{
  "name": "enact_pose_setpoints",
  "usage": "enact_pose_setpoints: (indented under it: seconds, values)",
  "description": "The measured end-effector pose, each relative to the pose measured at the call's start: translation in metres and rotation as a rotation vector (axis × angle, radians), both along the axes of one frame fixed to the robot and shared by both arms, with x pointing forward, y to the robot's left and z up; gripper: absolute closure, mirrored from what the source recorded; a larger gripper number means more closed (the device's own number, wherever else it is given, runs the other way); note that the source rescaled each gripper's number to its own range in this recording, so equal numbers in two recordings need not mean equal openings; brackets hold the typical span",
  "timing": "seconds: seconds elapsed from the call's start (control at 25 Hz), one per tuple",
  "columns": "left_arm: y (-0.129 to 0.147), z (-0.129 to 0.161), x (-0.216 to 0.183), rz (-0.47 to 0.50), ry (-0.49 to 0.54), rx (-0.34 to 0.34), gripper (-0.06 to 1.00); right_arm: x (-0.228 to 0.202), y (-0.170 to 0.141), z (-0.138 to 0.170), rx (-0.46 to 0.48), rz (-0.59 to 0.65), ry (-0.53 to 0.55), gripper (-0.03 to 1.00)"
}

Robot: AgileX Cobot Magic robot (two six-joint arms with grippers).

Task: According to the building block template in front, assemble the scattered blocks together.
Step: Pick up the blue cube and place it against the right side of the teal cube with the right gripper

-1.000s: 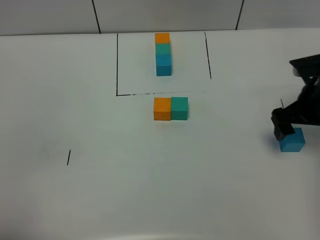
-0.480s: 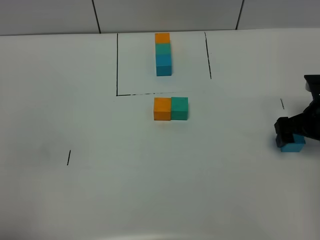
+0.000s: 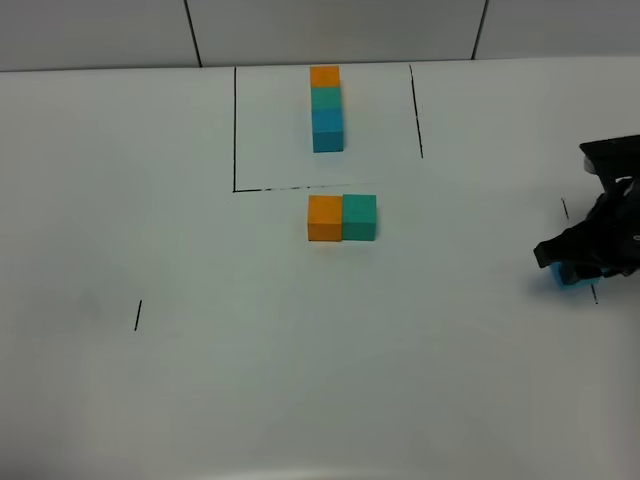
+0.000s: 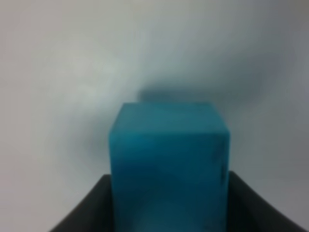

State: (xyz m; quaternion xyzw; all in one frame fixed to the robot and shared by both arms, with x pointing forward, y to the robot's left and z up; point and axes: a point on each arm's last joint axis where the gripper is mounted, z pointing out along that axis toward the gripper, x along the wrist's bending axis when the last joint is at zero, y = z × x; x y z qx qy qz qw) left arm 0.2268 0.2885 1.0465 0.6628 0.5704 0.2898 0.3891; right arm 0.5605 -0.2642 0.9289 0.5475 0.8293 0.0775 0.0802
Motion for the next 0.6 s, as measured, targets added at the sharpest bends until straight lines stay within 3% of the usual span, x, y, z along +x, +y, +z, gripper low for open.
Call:
enact_pose_setpoints:
  seconds: [0.24, 0.36, 0.48, 0.6]
  values:
    - [0.000, 0.000, 0.000, 0.000, 0.000, 0.000, 0.17, 0.012, 0.051, 0.028, -0.164, 0.610, -0.019, 0.95]
    - [0.000, 0.000, 0.000, 0.000, 0.000, 0.000, 0.17, 0.023, 0.077, 0.029, -0.222, 0.853, -0.002, 0.95]
    - [0.000, 0.000, 0.000, 0.000, 0.000, 0.000, 0.17, 0.037, 0.099, 0.021, -0.250, 1.013, 0.045, 0.95]
    - [0.000, 0.000, 0.000, 0.000, 0.000, 0.000, 0.17, 0.052, 0.116, 0.008, -0.256, 1.086, 0.085, 0.95]
